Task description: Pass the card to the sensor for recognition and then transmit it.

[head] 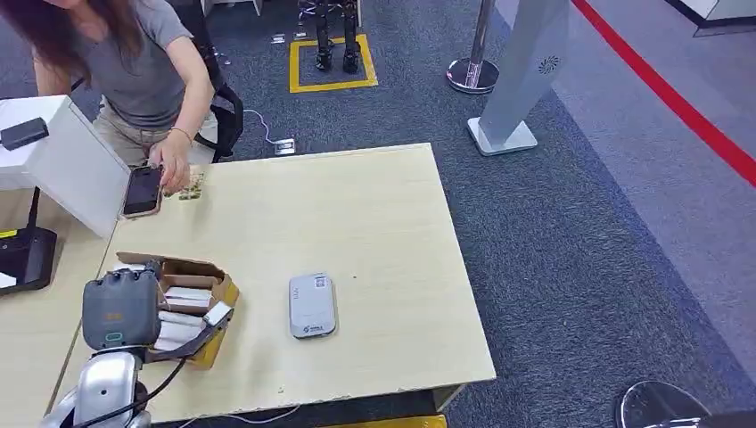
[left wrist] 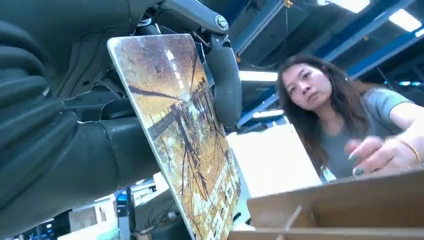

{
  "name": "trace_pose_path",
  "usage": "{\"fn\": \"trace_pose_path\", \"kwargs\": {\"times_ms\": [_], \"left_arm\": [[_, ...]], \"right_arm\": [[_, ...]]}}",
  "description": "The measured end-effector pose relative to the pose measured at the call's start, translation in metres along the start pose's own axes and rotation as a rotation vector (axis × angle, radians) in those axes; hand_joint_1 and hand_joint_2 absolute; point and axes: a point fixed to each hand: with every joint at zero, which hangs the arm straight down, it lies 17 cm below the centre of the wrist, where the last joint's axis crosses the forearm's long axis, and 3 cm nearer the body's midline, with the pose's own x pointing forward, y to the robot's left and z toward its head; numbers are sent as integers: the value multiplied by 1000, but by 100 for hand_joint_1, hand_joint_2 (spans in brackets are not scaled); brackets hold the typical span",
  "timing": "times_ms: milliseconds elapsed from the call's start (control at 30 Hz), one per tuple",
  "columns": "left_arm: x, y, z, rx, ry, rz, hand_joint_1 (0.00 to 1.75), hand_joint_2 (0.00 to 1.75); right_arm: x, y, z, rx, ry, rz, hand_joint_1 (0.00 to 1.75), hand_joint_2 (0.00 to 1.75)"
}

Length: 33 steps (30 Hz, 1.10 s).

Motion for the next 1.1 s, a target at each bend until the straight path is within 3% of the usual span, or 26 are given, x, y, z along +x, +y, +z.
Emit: {"fn": "trace_pose_path", "kwargs": {"times_ms": [333, 767, 1100], "left_arm": [[-17, 1, -8, 24, 3, -43, 175, 175], [-44, -15, -59, 50, 47, -130, 175, 175], [-47, -21, -71, 42, 57, -144, 175, 175]], "right_arm": [[3, 2, 1, 5, -10, 29, 0, 0], [24, -2, 0, 13, -50, 124, 0, 0], [27, -2, 1, 15, -55, 145, 0, 0]]}}
